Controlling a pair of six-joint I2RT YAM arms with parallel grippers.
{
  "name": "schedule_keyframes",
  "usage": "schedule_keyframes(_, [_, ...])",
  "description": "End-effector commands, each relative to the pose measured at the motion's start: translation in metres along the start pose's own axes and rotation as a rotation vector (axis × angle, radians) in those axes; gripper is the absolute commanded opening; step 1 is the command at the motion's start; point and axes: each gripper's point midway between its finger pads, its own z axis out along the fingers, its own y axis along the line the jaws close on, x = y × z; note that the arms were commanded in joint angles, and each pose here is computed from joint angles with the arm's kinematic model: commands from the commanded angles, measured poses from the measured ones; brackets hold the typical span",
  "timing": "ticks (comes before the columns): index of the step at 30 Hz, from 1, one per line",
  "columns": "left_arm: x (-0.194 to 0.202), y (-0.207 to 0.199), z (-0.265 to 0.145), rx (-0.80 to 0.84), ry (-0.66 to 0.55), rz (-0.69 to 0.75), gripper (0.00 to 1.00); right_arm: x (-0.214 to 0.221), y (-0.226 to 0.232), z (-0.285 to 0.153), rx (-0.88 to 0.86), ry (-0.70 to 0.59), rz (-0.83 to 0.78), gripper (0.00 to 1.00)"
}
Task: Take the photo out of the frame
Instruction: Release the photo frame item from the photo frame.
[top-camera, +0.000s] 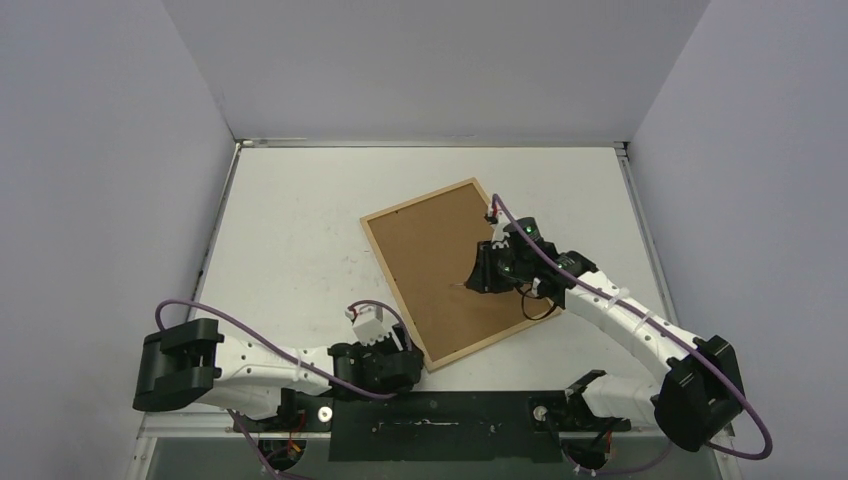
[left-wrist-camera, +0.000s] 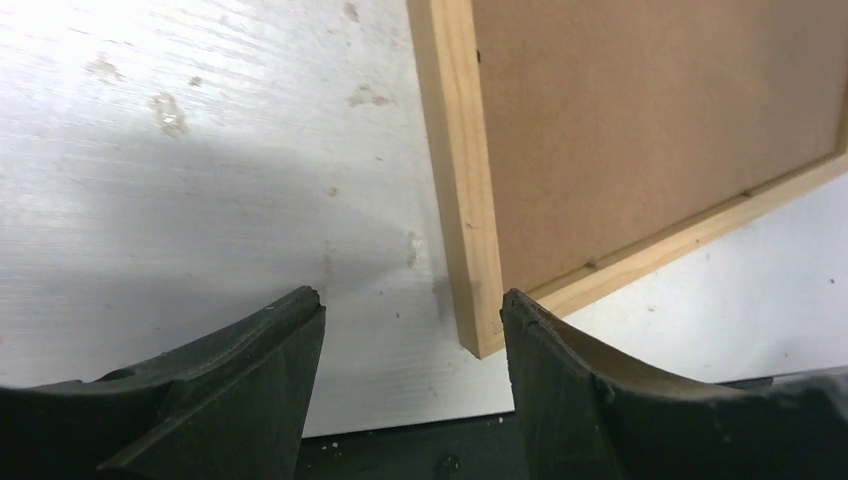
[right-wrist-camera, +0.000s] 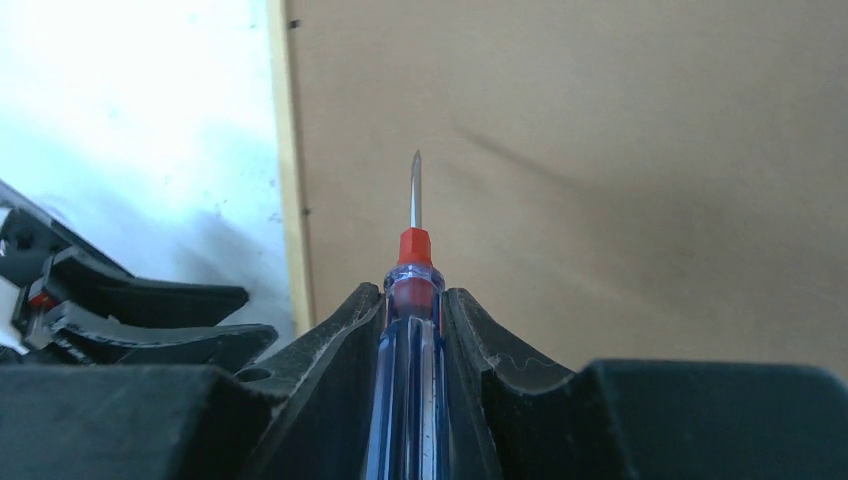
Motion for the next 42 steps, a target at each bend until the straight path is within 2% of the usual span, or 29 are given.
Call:
schedule_keyframes(1, [-0.007,0.078,-0.003,-0.286,0.020,0.123,0.65,-0.023,-0.008,-0.010,-0.079,-0.100,0.106,0.00])
schedule_keyframes(7, [-0.018,0.058,-0.002,-0.375,0.046,0.050,0.69,-0.022,-0.013,-0.014,-0.094,-0.107,0.132,0.00])
schedule_keyframes(12, [-0.016,0.033,-0.003,-0.430,0.104,0.095,0.70,-0.019,-0.020,-0.018,-0.077,-0.120,0.145,0.00])
schedule_keyframes(18, [0.002,0.013,0.007,-0.450,0.232,0.091,0.69,-0.018,-0.031,-0.028,-0.052,-0.152,0.178,0.00])
schedule_keyframes(25, [-0.012,-0.002,0.002,-0.455,0.199,0.084,0.66,-0.017,-0.037,-0.037,-0.034,-0.164,0.191,0.00])
schedule_keyframes(29, [-0.009,-0.004,0.007,-0.430,0.202,0.042,0.63,-0.014,-0.040,-0.037,-0.027,-0.159,0.192,0.00])
schedule_keyframes(34, [-0.010,-0.016,0.011,-0.447,0.204,0.080,0.62,-0.012,-0.042,-0.036,-0.020,-0.159,0.202,0.00])
schedule_keyframes(39, [-0.011,-0.032,0.016,-0.384,0.202,0.049,0.60,-0.011,-0.043,-0.036,-0.017,-0.157,0.206,0.00])
schedule_keyframes(42, [-0.006,-0.027,0.019,-0.389,0.218,0.044,0.58,-0.011,-0.043,-0.037,-0.016,-0.156,0.205,0.00])
